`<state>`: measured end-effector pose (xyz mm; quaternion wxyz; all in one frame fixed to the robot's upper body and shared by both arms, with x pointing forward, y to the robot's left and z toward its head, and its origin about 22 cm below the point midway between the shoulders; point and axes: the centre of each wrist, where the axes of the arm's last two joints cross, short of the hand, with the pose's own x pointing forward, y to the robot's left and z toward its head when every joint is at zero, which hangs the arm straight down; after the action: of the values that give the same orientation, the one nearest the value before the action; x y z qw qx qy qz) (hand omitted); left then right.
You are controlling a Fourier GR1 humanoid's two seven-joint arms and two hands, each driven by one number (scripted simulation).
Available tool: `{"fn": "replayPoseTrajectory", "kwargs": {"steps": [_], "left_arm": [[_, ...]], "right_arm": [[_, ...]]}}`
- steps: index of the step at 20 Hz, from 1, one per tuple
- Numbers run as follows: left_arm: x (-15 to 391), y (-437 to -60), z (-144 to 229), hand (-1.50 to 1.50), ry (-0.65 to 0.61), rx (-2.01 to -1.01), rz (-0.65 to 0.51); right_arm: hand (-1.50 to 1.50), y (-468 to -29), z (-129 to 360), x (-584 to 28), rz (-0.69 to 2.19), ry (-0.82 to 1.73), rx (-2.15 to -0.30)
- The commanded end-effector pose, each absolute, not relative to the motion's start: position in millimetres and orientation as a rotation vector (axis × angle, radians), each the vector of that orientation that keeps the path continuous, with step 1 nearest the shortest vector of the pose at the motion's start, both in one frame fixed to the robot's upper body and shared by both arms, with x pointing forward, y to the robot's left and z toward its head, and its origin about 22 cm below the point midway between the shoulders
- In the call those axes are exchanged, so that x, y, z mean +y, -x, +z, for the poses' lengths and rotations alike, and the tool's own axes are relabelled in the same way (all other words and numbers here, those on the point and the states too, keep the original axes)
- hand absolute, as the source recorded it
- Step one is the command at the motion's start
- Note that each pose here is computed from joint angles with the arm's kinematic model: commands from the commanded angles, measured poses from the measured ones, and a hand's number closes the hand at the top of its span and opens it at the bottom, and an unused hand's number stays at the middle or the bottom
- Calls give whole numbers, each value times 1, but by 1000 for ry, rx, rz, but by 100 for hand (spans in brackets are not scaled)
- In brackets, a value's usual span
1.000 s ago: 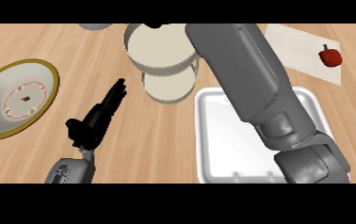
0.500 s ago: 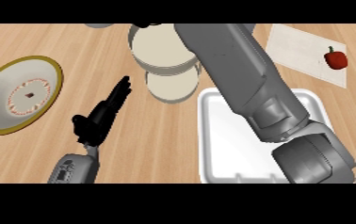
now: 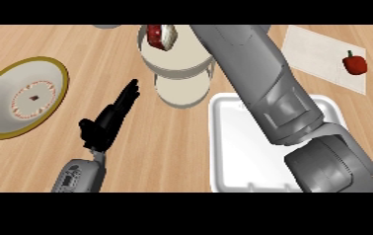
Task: Pick the cupcake from the tray and place it in the tiered basket
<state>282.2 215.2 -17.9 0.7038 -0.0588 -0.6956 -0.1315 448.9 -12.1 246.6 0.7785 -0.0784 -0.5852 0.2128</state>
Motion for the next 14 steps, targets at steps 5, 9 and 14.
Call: {"fn": "replayPoseTrajectory", "kwargs": {"steps": [5,9,14], "left_arm": [[216,-287,-15,0,116,-1537,-273],[232,-272,-26,0,75,-1549,-253],[248,-267,-18,0,51,-1531,-210]], "right_arm": [[-150,-448,245,-9,223,251,-1380],[-150,-456,248,-30,65,482,-1472],[-150,-472,257,-112,-132,576,-1512]]}}
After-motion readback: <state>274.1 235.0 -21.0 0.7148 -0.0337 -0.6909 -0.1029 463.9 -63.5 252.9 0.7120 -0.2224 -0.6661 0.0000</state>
